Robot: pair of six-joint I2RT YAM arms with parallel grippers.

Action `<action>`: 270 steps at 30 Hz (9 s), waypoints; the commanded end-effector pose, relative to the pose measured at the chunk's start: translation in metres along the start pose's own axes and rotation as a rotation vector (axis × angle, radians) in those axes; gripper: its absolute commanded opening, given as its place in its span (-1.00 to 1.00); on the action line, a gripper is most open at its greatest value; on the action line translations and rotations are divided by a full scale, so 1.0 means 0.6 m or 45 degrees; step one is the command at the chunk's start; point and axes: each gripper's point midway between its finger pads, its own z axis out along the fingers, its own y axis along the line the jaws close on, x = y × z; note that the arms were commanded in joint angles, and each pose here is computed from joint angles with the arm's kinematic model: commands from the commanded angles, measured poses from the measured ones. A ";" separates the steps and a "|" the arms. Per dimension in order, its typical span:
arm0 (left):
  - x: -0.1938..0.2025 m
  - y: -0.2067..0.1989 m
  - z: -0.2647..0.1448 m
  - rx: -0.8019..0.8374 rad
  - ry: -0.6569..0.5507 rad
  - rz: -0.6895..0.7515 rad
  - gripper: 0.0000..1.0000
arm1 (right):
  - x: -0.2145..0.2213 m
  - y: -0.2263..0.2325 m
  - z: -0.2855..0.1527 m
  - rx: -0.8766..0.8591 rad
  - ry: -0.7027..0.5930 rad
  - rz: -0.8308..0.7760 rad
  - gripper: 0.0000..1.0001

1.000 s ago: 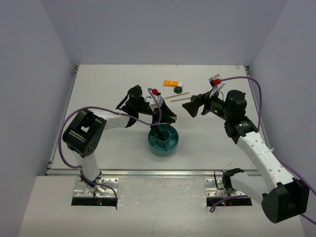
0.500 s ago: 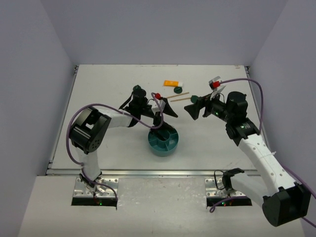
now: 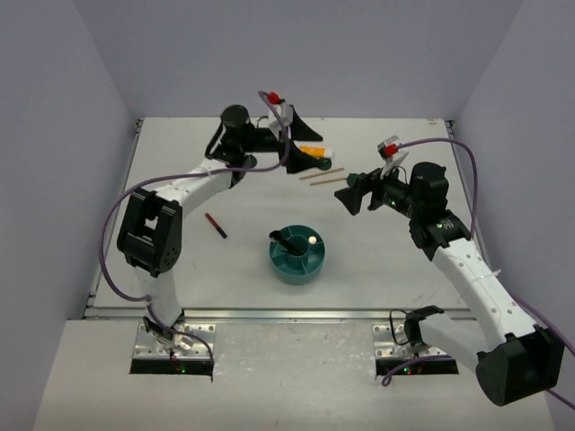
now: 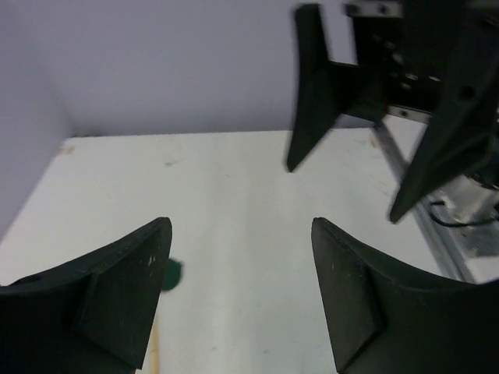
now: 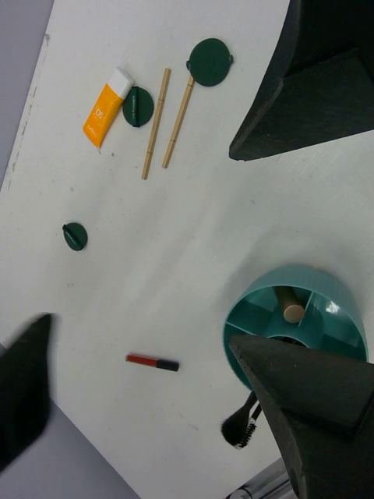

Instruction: Organize the makeup

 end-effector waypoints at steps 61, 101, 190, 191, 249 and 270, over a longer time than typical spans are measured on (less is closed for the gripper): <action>0.329 0.003 -0.517 -0.254 1.206 0.286 -1.00 | -0.033 -0.001 0.017 -0.013 0.009 0.042 0.80; 0.123 -0.191 -0.026 0.133 -0.026 0.087 -1.00 | 0.006 -0.016 -0.008 0.090 0.029 0.041 0.82; 0.133 0.090 -0.332 -1.135 0.464 -0.210 0.42 | 0.290 -0.214 0.302 -0.339 1.036 -0.602 0.43; 0.133 0.090 -0.331 -1.136 0.461 -0.211 0.42 | 0.296 -0.214 0.303 -0.345 1.046 -0.592 0.43; 0.107 0.073 -0.341 -1.151 0.428 -0.140 0.43 | -0.088 -0.052 0.289 -0.275 -0.136 -0.346 -1.00; 0.099 0.044 -0.384 -1.287 0.391 -0.193 0.43 | -0.053 0.272 0.201 -0.991 -0.419 0.074 -1.00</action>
